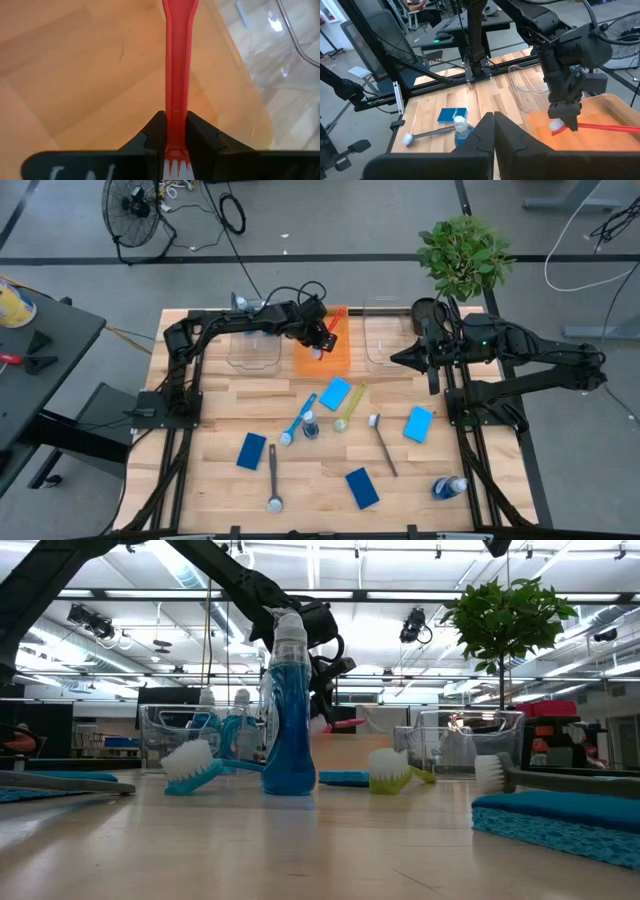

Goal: Pick & Place Kitchen Sink Supplies
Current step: Put the red dish brush into the orange bin

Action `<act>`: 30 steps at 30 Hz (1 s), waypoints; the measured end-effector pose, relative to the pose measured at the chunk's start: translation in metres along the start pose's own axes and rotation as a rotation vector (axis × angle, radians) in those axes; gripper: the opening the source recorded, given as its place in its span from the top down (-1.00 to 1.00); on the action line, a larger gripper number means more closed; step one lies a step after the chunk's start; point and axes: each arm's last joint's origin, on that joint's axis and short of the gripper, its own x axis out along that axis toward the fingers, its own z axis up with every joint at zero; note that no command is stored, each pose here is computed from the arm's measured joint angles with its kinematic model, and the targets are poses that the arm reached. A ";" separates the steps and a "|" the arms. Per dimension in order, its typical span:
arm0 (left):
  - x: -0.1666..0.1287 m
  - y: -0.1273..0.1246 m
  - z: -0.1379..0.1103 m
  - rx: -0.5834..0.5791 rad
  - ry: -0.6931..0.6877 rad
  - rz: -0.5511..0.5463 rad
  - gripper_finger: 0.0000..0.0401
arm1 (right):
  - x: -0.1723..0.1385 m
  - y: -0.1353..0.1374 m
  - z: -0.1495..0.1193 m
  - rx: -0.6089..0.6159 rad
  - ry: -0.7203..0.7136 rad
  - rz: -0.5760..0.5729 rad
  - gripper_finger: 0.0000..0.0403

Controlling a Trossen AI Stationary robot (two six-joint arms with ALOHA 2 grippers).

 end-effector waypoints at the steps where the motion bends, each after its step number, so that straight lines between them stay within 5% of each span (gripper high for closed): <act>1: 0.000 0.000 0.000 0.000 0.000 0.000 0.69 | 0.000 0.000 0.000 0.000 0.000 0.000 0.97; 24: 0.000 0.000 0.000 0.002 -0.008 0.012 0.65 | 0.000 0.000 0.000 0.000 0.000 0.000 0.97; 30: 0.000 0.001 0.000 -0.003 -0.014 0.019 0.47 | 0.000 0.000 0.000 0.000 0.000 0.000 0.97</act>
